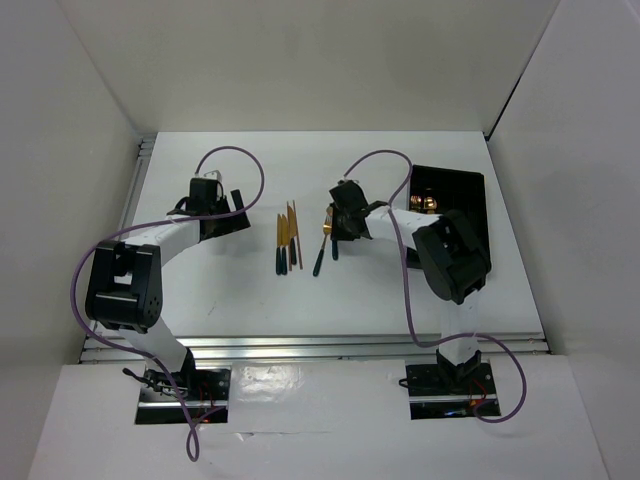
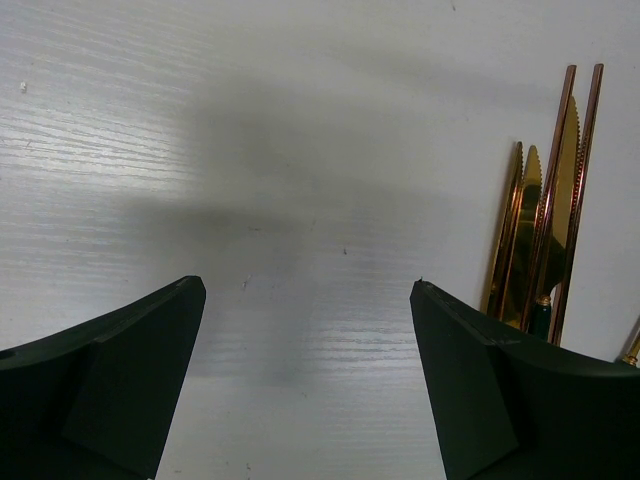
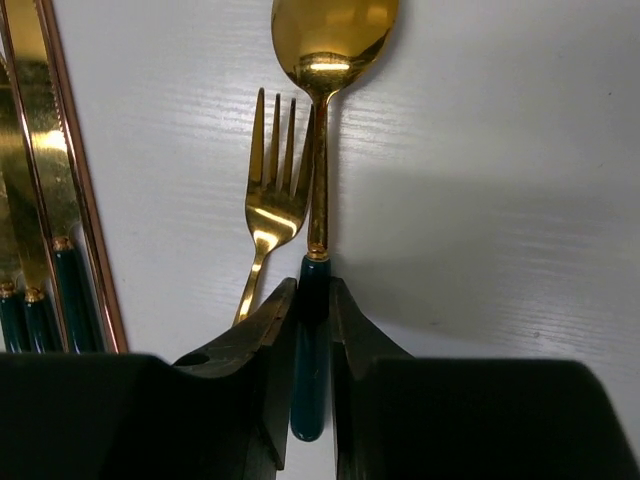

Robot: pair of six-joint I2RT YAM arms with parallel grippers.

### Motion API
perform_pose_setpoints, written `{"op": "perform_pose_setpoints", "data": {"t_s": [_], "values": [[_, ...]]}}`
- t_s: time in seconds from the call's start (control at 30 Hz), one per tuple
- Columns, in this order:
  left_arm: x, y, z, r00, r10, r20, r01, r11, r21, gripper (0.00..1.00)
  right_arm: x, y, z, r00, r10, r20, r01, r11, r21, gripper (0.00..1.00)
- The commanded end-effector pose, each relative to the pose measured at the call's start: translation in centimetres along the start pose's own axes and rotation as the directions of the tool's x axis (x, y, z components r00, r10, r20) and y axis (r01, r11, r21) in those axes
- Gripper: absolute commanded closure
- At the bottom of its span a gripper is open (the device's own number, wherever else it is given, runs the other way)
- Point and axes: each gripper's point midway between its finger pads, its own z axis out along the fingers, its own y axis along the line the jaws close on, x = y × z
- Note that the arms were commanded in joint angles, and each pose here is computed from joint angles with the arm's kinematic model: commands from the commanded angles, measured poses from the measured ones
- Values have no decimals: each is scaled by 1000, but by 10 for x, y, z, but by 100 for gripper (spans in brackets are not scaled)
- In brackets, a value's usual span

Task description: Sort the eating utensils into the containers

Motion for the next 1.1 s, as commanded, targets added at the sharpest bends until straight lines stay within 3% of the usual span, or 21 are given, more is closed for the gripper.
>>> {"op": "perform_pose_setpoints", "data": {"t_s": [0.0, 0.27, 0.47, 0.63, 0.87, 1.07], "values": [[-16, -2, 1, 999, -3, 39, 3, 1000, 4, 1, 23, -26, 13, 998, -27, -62, 35, 990, 134, 87], [-16, -1, 1, 999, -3, 42, 3, 1000, -4, 1, -5, -59, -8, 1000, -10, 4, 9, 977, 214, 94], [-16, -3, 4, 999, -3, 37, 3, 1000, 5, 1, -61, -50, -67, 985, -63, 159, 45, 993, 110, 96], [-14, -2, 6, 1000, -3, 28, 3, 1000, 2, 1, -100, -90, -107, 961, -81, 263, 21, 975, 223, 96], [-10, -4, 8, 1000, -3, 11, 3, 1000, 18, 1, -104, -183, -122, 972, -72, 224, -15, 931, 365, 96], [-15, -6, 6, 1000, -3, 28, 2, 1000, 25, 1, -94, -216, -130, 979, -70, 189, -12, 917, 399, 94]]}}
